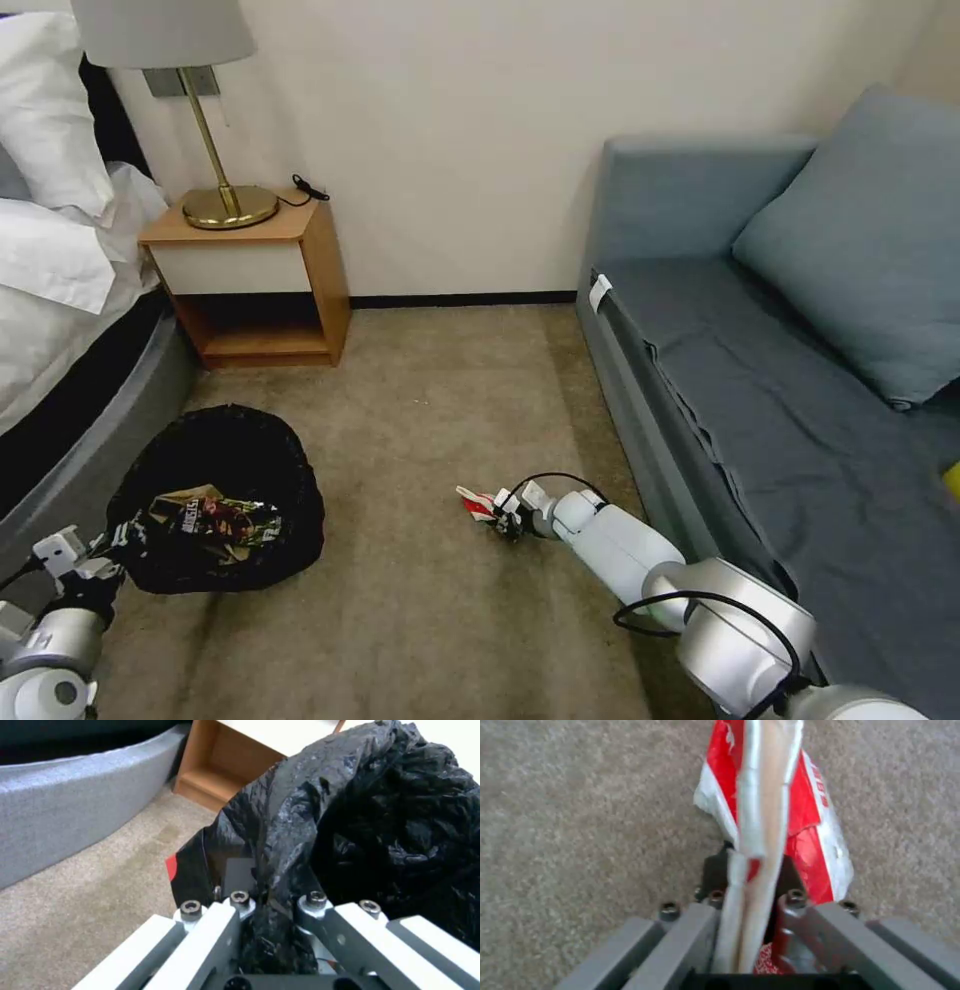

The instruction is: Pick up the trash bin, then pick up the garbage on the floor and place it into the trash bin.

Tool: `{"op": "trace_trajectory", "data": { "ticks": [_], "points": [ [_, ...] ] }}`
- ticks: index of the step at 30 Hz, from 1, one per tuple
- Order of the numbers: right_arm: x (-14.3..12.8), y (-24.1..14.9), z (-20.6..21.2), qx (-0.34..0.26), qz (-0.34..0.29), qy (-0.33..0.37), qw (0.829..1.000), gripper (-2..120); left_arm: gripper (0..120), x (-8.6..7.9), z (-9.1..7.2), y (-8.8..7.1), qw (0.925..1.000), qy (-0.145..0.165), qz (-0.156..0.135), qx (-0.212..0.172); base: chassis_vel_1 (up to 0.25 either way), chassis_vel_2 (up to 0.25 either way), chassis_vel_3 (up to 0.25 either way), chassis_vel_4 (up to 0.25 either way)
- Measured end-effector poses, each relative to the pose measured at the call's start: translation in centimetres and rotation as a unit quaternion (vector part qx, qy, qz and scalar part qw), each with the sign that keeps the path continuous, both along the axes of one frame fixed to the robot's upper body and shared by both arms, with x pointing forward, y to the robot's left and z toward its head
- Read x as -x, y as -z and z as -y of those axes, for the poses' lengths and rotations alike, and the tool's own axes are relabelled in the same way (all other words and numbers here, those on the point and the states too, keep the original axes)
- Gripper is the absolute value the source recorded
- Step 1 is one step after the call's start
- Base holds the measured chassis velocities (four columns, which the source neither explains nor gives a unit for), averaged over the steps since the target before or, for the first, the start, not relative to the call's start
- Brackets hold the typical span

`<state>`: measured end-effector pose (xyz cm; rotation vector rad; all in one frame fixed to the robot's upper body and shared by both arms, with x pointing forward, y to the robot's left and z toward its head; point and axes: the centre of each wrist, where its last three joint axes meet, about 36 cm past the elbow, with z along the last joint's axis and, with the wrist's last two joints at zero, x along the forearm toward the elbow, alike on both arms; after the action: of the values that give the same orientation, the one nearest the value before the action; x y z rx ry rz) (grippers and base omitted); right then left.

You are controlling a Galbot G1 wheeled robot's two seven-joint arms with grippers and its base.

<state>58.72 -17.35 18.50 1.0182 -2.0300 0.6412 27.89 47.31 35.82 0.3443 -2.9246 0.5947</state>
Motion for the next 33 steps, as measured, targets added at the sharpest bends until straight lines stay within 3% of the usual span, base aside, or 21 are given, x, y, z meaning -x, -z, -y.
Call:
{"op": "trace_trajectory", "data": {
  "ticks": [2, 14, 23, 33],
  "points": [
    [-0.1, 0.0, 0.1, 0.001, 0.002, 0.001, 1.000, 0, 4, 0.0, 0.0, 0.0, 1.0000, 0.001, 0.000, 0.000, 0.000, 0.000, 0.000, 0.000],
    [-0.7, -0.9, 1.5, -0.003, 0.019, 0.018, 1.000, 0, 4, -0.5, 0.6, 0.0, 1.0000, 0.006, 0.002, 0.002, 0.000, 0.000, 0.000, 0.000],
    [-2.2, -3.8, 1.5, -0.036, 0.056, 0.044, 0.997, 0, 4, -1.2, 1.3, 0.1, 0.9999, 0.013, 0.000, 0.006, 0.000, 0.000, 0.000, 0.000],
    [-3.8, -14.4, -2.3, -0.144, 0.133, 0.042, 0.980, 0, 4, -2.1, 2.8, 0.6, 0.9996, 0.023, -0.006, 0.015, 0.000, 0.000, 0.000, 0.000]
  ]
}}
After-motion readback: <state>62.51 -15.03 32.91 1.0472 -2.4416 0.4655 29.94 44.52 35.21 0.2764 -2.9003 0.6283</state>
